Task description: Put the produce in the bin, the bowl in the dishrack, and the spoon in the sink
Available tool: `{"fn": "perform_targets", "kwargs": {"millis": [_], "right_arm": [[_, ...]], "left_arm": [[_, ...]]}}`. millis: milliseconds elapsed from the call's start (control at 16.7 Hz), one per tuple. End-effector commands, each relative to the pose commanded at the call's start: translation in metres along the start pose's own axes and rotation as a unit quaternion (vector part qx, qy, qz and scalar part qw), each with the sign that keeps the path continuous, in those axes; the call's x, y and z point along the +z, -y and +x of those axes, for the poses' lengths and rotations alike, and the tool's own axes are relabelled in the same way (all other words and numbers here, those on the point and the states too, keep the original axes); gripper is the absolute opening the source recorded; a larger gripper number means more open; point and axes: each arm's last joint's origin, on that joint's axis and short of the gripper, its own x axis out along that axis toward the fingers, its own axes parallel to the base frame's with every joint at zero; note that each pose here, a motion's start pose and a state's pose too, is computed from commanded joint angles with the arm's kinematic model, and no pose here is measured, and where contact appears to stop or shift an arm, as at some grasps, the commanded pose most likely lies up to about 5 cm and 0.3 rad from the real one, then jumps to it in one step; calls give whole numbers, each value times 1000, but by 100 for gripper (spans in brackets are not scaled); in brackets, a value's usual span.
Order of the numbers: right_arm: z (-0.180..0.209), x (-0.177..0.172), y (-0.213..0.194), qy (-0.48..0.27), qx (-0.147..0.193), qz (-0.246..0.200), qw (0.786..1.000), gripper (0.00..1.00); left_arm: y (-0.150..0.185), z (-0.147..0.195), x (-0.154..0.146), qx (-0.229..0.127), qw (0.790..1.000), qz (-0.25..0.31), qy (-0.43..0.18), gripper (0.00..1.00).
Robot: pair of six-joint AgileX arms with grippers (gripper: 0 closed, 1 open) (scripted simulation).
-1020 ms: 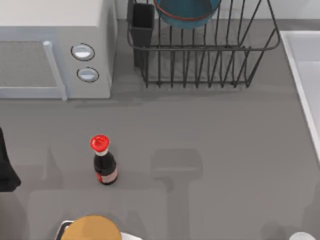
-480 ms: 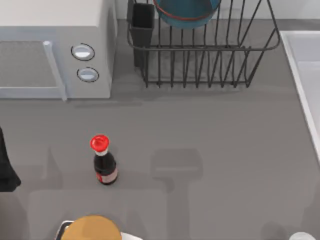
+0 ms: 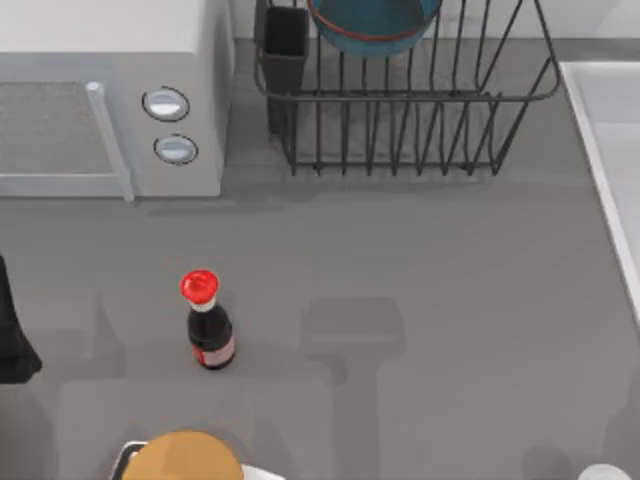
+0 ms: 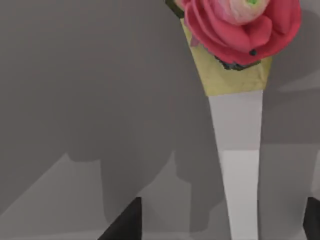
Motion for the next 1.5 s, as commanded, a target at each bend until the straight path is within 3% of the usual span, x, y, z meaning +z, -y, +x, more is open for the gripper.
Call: {"fn": "perform_targets", "kwargs": {"millis": [360,420,720,960,1140,1500], "right_arm": [[0,0,0,0,0,0,1000,0],[-22,1,-1,0,0,19,1000,0],[-48,2,6,1,-3,17,1000,0],[-91,1,2,-5,17,18,1000,0],[-118,1,-1,-1,3,19,1000,0],[-120,2,-1,0,2,19,1000,0]], "left_arm": [[0,0,0,0,1000,0,0,100],[0,0,0,0,1000,0,0,100],[0,0,0,0,1000,0,0,100],[0,0,0,0,1000,0,0,100],[0,0,0,0,1000,0,0,100],[0,0,0,0,1000,0,0,100]]}}
